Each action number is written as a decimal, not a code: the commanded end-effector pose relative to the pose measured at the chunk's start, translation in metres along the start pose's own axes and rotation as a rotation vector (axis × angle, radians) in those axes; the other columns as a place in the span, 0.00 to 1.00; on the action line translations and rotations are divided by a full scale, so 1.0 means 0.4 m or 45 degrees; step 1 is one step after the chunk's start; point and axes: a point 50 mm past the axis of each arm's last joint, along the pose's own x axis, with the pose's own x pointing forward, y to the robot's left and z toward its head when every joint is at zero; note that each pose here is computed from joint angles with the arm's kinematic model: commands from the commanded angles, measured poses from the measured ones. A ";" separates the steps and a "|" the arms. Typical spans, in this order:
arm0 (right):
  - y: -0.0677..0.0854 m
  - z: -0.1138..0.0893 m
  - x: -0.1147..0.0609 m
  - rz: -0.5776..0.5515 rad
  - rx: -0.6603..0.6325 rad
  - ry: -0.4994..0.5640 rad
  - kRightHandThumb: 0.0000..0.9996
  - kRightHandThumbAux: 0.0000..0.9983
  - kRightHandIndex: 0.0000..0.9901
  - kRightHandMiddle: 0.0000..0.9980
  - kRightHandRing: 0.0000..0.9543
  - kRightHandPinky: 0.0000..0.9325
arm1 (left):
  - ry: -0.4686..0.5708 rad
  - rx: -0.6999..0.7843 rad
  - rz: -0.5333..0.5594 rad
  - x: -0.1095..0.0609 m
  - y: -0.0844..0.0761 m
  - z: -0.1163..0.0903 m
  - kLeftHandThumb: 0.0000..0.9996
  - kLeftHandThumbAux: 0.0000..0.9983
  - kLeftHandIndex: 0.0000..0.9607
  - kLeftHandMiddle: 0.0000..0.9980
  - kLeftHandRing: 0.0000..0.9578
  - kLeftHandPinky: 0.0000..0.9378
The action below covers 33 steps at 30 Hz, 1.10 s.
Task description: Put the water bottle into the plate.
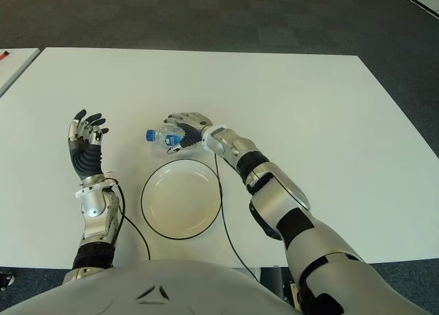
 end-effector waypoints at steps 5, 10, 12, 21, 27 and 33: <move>0.004 -0.012 -0.008 0.047 -0.005 0.010 0.38 0.41 0.04 0.08 0.13 0.20 | 0.007 -0.030 0.004 -0.012 -0.011 0.002 0.63 0.59 0.20 0.30 0.33 0.38; 0.006 -0.016 -0.011 0.062 -0.004 0.012 0.38 0.42 0.04 0.10 0.16 0.24 | 0.001 -0.026 -0.003 -0.015 -0.015 0.005 0.61 0.59 0.20 0.31 0.33 0.38; 0.007 -0.017 -0.012 0.066 -0.004 0.012 0.38 0.42 0.04 0.10 0.16 0.24 | -0.003 -0.028 -0.003 -0.015 -0.016 0.005 0.61 0.58 0.20 0.31 0.33 0.38; 0.009 -0.021 -0.016 0.083 -0.004 0.012 0.39 0.42 0.03 0.10 0.16 0.24 | -0.027 -0.012 -0.003 -0.014 -0.017 0.010 0.59 0.57 0.20 0.31 0.33 0.38; 0.010 -0.023 -0.017 0.089 -0.009 0.009 0.40 0.42 0.04 0.11 0.17 0.25 | -0.032 -0.008 -0.001 -0.016 -0.021 0.015 0.58 0.57 0.19 0.30 0.33 0.37; 0.008 -0.025 -0.018 0.089 -0.020 0.009 0.42 0.43 0.04 0.11 0.18 0.26 | -0.023 -0.004 0.002 -0.018 -0.023 0.018 0.57 0.57 0.19 0.29 0.32 0.36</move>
